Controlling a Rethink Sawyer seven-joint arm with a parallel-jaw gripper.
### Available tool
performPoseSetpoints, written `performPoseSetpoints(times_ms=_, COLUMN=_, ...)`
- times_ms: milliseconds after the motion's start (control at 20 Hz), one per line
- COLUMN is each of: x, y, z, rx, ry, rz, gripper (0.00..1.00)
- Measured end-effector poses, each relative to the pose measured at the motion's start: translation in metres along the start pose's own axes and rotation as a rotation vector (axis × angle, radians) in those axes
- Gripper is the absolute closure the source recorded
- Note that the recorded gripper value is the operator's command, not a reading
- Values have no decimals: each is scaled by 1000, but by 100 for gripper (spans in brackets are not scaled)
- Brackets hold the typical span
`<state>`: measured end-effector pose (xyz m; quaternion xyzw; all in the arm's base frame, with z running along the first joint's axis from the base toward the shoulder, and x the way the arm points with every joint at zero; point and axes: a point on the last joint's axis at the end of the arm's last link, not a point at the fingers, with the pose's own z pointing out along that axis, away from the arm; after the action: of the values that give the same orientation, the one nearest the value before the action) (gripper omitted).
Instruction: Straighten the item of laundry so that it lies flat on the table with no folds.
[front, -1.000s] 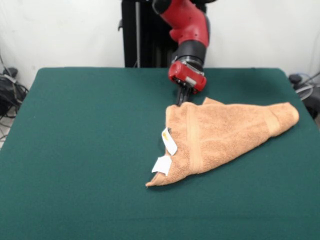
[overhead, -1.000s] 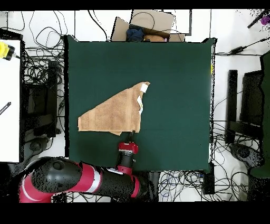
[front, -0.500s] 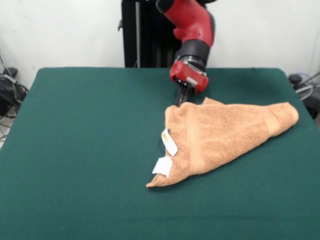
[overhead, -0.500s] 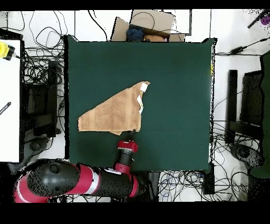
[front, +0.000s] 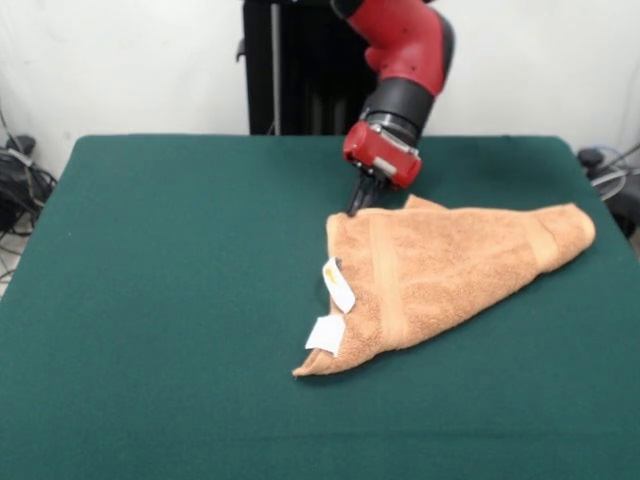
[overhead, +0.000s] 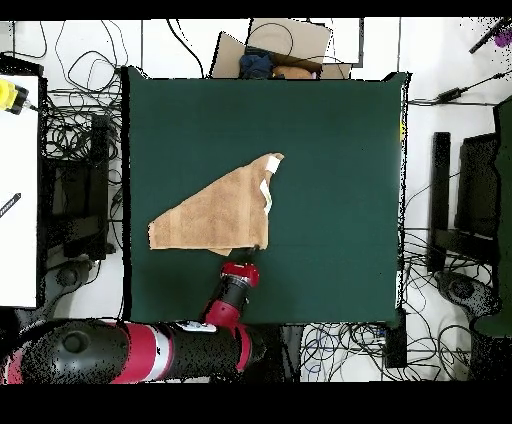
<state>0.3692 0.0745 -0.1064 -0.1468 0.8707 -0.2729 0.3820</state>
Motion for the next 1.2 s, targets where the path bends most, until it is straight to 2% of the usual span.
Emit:
performPoseSetpoints(times_ms=350, x=-7, y=2, z=-10, rx=21, ry=93, rz=-50, gripper=100)
performPoseSetpoints(times_ms=850, x=-20, y=1, z=-13, rx=47, ry=182, rz=-146, gripper=100)
performPoseSetpoints(times_ms=1000, x=-27, y=1, z=-12, rx=42, ry=220, rz=-193, gripper=100)
performPoseSetpoints(times_ms=1150, x=-31, y=1, z=-11, rx=35, ry=231, rz=-224, gripper=100)
performPoseSetpoints(times_ms=1200, x=-33, y=0, z=-10, rx=30, ry=236, rz=-252, gripper=100)
